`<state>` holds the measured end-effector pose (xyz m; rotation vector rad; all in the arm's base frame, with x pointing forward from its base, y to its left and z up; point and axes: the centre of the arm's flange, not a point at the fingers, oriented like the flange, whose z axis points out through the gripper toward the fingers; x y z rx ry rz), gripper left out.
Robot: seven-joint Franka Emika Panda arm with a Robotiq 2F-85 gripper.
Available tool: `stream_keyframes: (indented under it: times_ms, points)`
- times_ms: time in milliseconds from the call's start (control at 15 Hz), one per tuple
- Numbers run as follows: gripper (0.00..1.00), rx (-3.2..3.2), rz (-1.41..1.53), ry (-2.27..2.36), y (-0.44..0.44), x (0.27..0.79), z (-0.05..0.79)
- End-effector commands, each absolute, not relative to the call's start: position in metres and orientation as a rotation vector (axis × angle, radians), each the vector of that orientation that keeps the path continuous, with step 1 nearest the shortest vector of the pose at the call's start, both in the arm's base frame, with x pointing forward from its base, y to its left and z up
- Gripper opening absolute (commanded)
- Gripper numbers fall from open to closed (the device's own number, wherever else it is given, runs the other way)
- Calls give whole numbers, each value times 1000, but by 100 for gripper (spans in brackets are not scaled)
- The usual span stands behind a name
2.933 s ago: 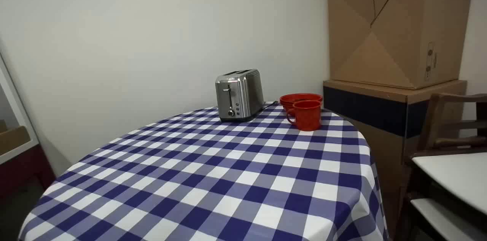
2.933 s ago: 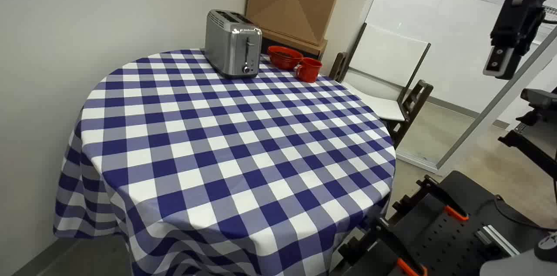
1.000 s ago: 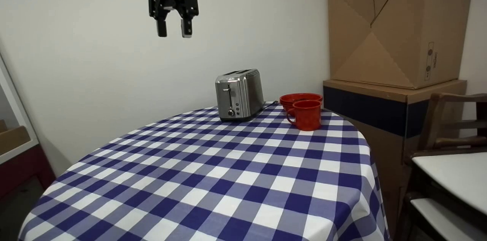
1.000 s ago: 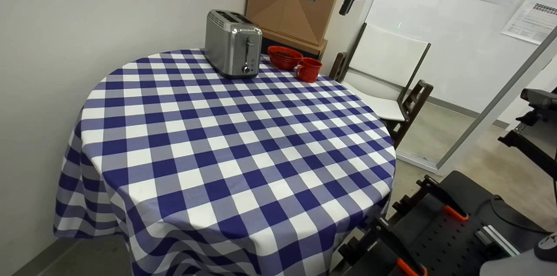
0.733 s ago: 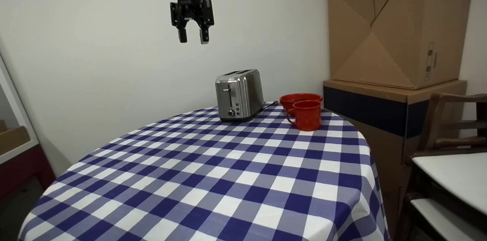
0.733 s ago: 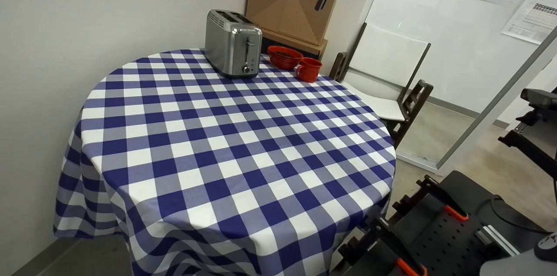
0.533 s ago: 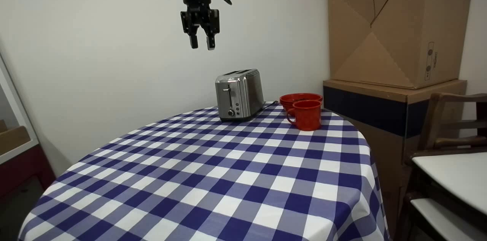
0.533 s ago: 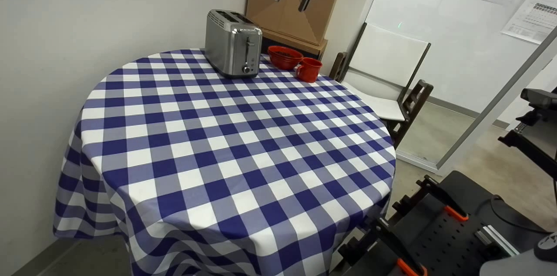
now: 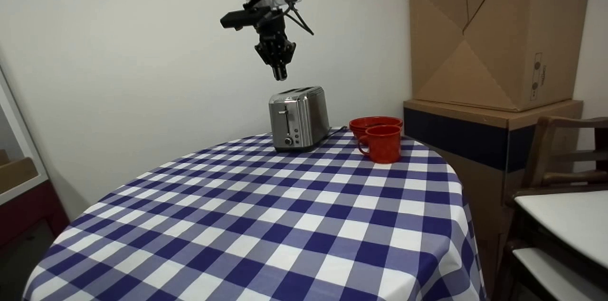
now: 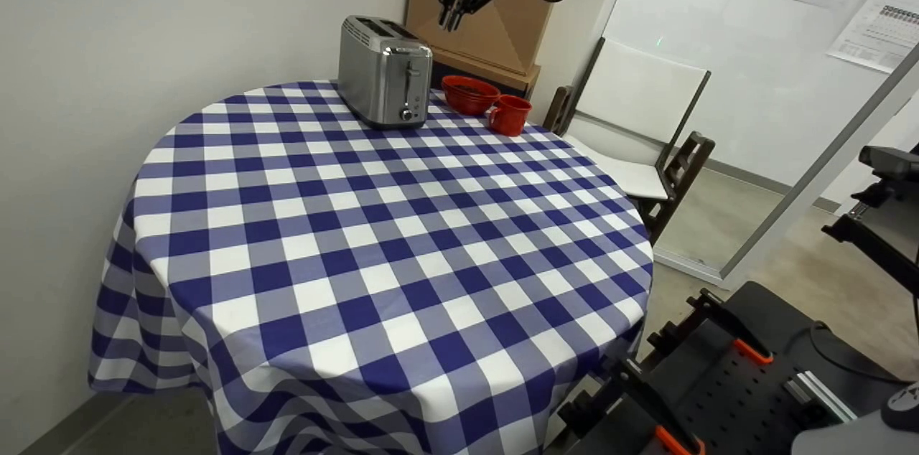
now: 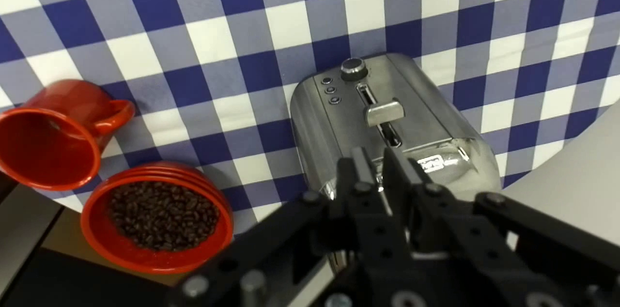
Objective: Press down on the press handle on the toaster
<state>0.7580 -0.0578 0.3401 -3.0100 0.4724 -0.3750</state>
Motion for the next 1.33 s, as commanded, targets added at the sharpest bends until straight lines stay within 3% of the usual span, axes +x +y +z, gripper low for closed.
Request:
stream_keyframes:
  times_ms: [0,1267]
  points:
    - [0,-3044,-467,415,-49,793,315]
    - [0,-3109,-355,302,-26,808,179]
